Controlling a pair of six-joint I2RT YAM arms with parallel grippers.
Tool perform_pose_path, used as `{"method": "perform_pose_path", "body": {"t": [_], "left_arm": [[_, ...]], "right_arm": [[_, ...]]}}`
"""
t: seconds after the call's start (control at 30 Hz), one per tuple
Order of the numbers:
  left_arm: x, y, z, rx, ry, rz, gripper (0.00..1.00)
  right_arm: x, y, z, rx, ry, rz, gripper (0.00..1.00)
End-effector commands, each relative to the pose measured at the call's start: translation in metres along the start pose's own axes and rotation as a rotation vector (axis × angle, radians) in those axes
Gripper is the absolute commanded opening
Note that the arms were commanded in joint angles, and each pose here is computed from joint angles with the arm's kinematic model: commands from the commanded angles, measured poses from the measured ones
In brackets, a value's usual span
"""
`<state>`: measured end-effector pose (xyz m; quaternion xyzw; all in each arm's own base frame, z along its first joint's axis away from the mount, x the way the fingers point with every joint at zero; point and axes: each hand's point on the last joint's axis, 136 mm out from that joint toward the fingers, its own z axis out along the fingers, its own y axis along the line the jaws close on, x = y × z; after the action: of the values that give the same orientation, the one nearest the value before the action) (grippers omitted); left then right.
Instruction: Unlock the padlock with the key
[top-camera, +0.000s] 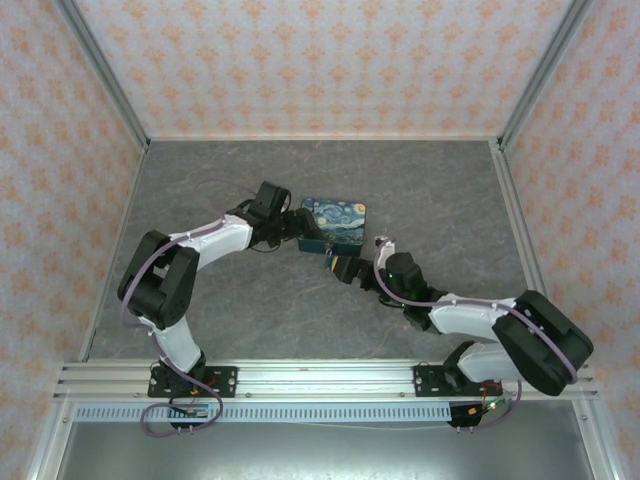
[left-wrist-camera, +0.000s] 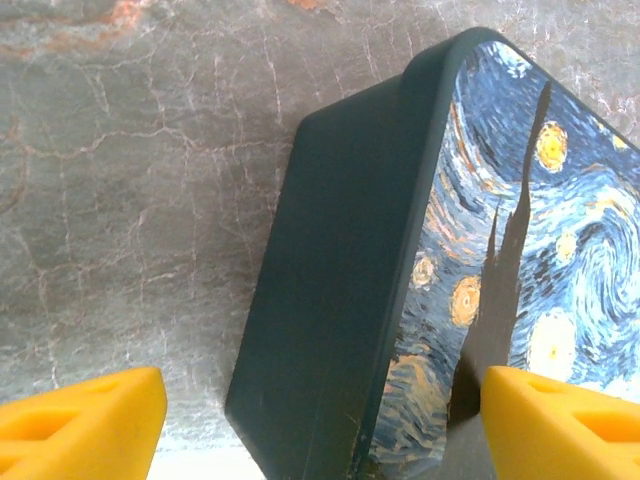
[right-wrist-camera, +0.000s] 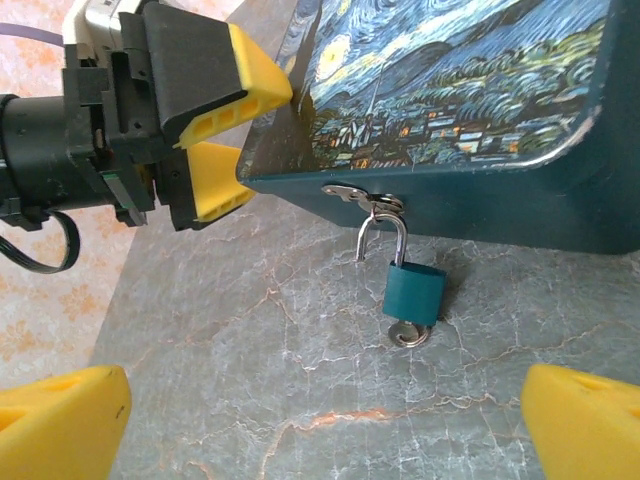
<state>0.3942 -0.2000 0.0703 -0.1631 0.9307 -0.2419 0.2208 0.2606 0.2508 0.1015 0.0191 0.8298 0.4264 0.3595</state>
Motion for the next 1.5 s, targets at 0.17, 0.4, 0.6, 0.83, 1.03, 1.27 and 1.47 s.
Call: {"method": "perform_pose_path", "body": {"t": [0.17,0.4,0.6,0.83,1.03,1.27,1.47], "left_arm": [[0.052,0.032,0.002,-0.093,0.100,-0.019,0.80],[0.060,0.033,-0.003,-0.118,0.092,-0.012,0.81],[0.062,0.034,-0.001,-0.125,0.095,-0.019,0.80],[0.063,0.034,0.000,-0.126,0.097,-0.019,0.81],[0.062,0.033,-0.001,-0.126,0.097,-0.019,0.81],[0.062,0.033,-0.001,-0.128,0.094,-0.018,0.81],[0.062,0.034,0.000,-0.133,0.095,-0.021,0.80]], "right_arm": [[-0.008,0.016,0.026,-0.096,0.010,-0.044,0.97],[-0.011,0.007,0.036,-0.129,0.008,-0.052,0.92],[-0.005,-0.003,0.047,-0.111,0.033,-0.065,0.89],[-0.003,0.000,0.054,-0.157,0.034,-0.057,0.81],[0.000,-0.003,0.058,-0.165,0.036,-0.054,0.72],[0.001,-0.005,0.058,-0.160,0.034,-0.061,0.61],[0.005,-0.012,0.057,-0.130,0.047,-0.065,0.49]]}}
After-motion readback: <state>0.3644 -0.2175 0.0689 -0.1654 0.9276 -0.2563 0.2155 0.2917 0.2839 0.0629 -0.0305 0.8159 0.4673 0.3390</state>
